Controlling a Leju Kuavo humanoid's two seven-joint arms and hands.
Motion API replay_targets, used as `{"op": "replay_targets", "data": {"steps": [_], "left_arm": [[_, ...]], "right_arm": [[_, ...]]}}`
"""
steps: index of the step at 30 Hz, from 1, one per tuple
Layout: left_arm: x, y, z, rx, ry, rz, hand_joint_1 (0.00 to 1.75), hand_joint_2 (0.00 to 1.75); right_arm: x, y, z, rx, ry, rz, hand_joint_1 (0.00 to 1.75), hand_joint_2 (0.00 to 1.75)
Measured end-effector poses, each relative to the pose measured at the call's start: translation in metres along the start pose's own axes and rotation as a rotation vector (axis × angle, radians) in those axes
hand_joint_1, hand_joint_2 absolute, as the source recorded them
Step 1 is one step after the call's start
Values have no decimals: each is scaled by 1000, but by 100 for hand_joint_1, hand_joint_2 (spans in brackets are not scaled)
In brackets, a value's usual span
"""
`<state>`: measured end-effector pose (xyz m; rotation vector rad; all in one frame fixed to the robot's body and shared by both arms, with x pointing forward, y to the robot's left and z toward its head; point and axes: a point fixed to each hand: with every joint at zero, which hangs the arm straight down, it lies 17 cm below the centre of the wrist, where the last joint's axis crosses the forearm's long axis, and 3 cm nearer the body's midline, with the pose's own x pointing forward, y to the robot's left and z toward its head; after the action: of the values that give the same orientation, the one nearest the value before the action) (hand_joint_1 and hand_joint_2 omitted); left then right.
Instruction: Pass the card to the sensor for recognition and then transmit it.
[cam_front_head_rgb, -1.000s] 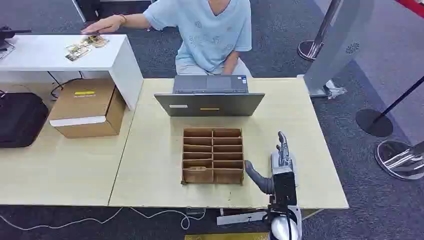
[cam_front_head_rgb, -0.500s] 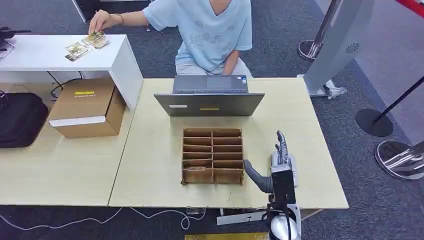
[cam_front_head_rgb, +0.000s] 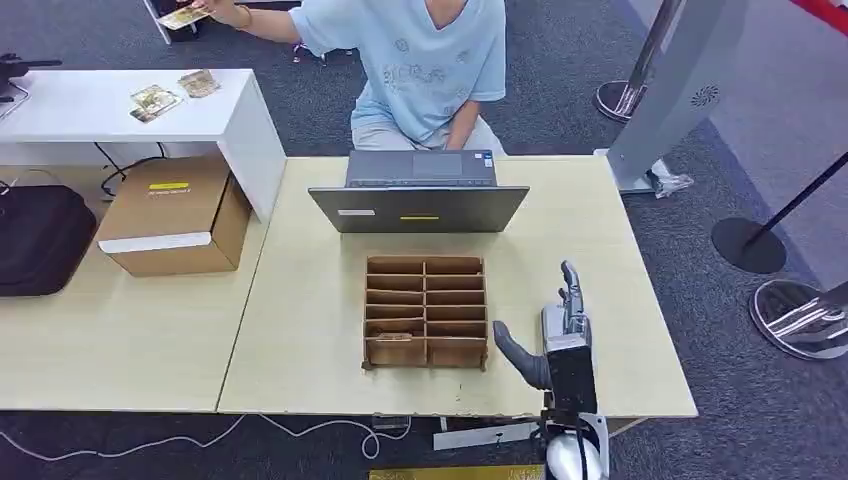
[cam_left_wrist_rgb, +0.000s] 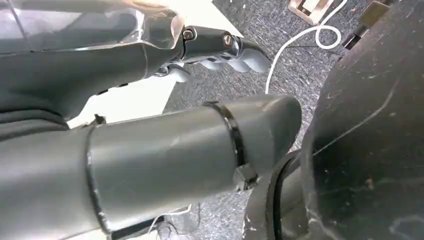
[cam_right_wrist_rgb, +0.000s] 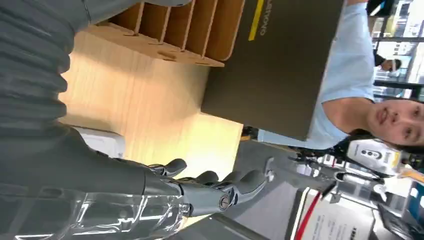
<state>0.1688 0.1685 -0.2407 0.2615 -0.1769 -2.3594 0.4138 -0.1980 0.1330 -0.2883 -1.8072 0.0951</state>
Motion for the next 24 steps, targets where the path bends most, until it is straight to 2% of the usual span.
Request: {"op": "replay_targets", "data": {"steps": [3, 10, 15, 19, 24], "left_arm": [[0, -3, -1, 1, -4, 19, 0, 0], [10, -19, -2, -22, -38, 138, 0, 0], [15, -33, -5, -23, -65, 250, 0, 0], [15, -37, -5, -28, -67, 263, 0, 0], [16, -38, -5, -35, -78, 262, 0, 0]], "right_arm": [[9, -3, -8, -1, -33, 8, 0, 175], [51, -6, -50, 4, -159, 34, 0, 175], [87, 2, -76, 27, -273, 203, 0, 175], [124, 19, -94, 51, -384, 348, 0, 175], [158, 39, -125, 72, -465, 461, 0, 175]]}}
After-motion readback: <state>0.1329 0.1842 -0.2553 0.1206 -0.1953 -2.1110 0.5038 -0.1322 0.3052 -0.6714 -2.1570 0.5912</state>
